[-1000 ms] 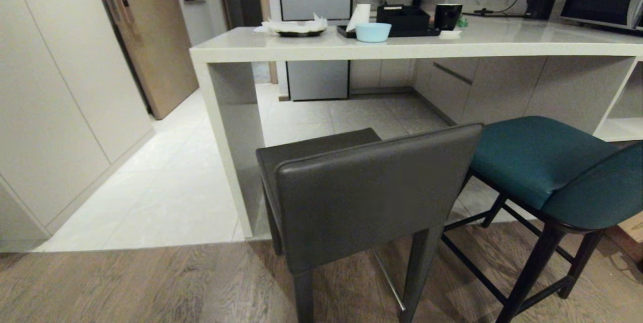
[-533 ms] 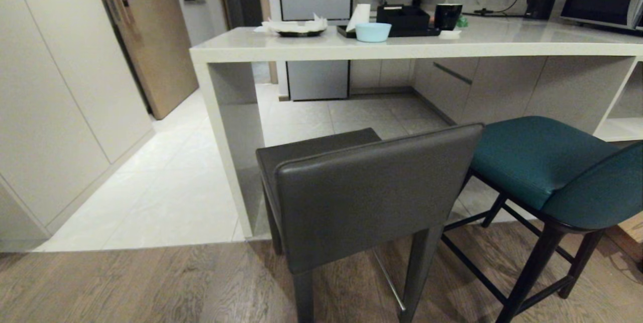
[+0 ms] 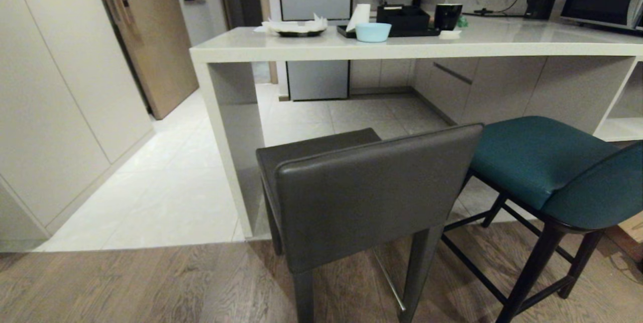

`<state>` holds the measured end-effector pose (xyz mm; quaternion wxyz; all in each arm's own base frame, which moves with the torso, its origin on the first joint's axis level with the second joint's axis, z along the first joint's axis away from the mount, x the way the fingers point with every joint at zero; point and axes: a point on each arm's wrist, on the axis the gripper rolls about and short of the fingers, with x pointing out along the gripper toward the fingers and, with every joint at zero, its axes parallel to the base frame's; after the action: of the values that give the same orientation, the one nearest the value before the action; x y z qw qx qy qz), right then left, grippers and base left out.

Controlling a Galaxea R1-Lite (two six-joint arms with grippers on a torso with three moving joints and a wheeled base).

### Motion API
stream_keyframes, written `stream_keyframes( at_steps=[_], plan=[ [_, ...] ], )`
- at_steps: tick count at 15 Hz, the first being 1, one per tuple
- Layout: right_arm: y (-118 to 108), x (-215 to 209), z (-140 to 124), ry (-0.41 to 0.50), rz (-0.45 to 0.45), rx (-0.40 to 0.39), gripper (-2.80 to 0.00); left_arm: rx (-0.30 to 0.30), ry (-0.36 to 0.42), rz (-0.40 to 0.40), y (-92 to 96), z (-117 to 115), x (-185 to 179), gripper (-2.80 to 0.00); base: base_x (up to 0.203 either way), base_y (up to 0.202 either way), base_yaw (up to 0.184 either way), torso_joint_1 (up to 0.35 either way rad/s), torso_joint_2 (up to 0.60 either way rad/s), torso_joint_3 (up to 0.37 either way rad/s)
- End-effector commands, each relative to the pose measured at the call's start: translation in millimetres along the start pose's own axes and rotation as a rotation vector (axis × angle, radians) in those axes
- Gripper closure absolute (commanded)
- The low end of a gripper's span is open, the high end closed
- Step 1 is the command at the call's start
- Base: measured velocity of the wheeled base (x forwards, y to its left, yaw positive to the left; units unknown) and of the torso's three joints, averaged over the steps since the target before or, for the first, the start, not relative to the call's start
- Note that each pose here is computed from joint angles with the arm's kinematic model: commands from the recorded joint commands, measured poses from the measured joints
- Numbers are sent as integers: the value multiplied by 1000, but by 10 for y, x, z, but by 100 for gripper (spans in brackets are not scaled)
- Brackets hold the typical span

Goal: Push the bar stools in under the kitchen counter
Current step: Push the blue chair back under the dining table

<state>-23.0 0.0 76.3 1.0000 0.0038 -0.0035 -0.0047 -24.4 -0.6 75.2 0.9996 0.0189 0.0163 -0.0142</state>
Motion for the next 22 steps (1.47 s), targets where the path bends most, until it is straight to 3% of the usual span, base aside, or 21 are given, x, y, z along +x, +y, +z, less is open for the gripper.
stream_keyframes(
  at_steps=[1, 7, 8, 22],
  plan=[
    [0, 1, 1, 1, 0, 0, 0, -2, 1, 1, 0, 0, 1, -280, 0, 0, 0, 0, 0, 0],
    [0, 1, 1, 1, 0, 0, 0, -43, -23, 36, 9, 10, 8, -280, 0, 0, 0, 0, 0, 0],
    [0, 1, 1, 1, 0, 0, 0, -43, -26, 36, 9, 7, 11, 0, 0, 0, 0, 0, 0, 0],
    [0, 1, 1, 1, 0, 2, 0, -49, -31, 36, 9, 12, 11, 0, 0, 0, 0, 0, 0, 0]
  ],
)
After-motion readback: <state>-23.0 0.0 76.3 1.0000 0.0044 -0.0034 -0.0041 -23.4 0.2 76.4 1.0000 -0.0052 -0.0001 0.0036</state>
